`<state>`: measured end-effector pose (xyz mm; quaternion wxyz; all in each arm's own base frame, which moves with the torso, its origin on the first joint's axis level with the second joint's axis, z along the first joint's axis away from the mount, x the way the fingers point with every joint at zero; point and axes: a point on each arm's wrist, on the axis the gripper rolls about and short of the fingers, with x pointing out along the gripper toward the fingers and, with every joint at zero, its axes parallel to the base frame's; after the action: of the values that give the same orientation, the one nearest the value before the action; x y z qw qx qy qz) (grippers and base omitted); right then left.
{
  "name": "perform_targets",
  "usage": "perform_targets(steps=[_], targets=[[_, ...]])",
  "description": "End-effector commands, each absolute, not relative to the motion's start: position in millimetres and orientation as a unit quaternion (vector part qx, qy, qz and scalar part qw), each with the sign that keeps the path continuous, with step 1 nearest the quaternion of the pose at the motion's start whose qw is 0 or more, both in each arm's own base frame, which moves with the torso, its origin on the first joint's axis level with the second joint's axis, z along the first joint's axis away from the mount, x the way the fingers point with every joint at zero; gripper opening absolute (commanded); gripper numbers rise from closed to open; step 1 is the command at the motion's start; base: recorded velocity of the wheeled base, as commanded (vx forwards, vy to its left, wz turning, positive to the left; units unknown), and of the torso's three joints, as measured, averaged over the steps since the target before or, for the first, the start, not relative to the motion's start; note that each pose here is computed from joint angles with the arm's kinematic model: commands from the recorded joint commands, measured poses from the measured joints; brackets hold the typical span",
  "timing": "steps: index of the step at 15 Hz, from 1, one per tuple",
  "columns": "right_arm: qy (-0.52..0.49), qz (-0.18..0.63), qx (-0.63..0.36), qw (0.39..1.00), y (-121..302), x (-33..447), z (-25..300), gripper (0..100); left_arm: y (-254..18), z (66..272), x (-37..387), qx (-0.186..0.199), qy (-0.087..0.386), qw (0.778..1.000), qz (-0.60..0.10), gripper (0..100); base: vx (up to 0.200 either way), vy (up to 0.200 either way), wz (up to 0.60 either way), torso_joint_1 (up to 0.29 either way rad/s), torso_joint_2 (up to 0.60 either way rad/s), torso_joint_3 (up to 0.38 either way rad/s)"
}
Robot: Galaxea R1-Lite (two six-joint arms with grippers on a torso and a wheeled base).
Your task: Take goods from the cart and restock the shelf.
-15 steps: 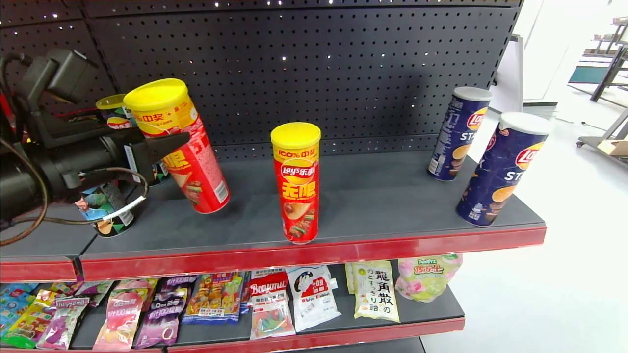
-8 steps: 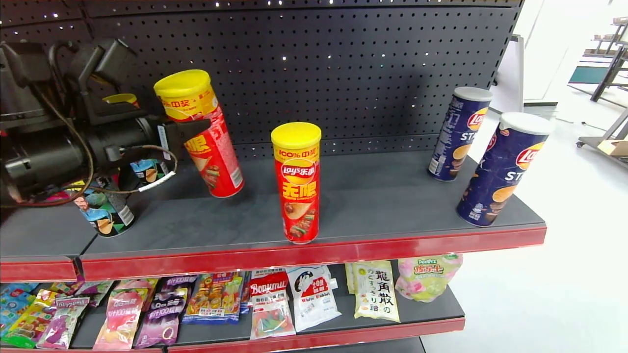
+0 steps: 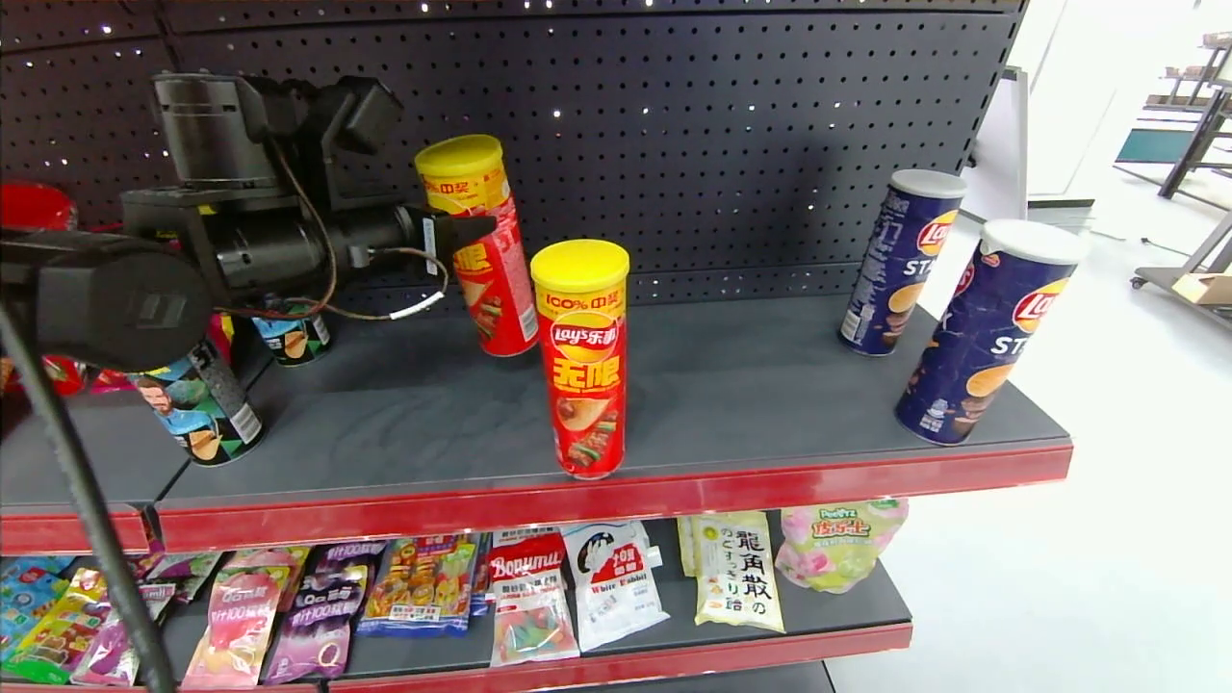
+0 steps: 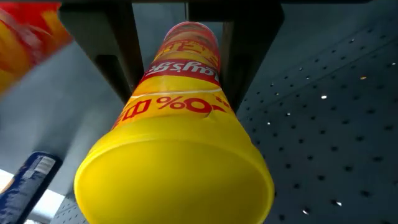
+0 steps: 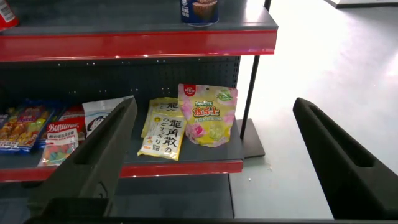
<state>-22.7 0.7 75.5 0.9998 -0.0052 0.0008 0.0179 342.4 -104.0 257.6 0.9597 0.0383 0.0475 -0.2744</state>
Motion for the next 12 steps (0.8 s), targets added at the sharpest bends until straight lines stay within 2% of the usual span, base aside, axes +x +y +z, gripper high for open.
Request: perform_targets(steps=[1, 6, 12], targets=[[0.001, 0.018, -0.005, 1.0, 1, -23, 76, 100, -120, 235, 365, 0.04, 0.071, 0.953, -0.29, 0, 0.0, 0.0, 0.0, 0.0, 0.0, 0.0], [0.001, 0.018, -0.005, 1.0, 1, -23, 76, 100, -145, 233, 387, 0.04, 0.053, 0.942, -0.328, 0, 0.0, 0.0, 0.0, 0.0, 0.0, 0.0], [0.001, 0.018, -0.005, 1.0, 1, -23, 76, 100, -157, 228, 391, 0.045, 0.05, 0.929, -0.365, 0, 0.0, 0.0, 0.0, 0.0, 0.0, 0.0]])
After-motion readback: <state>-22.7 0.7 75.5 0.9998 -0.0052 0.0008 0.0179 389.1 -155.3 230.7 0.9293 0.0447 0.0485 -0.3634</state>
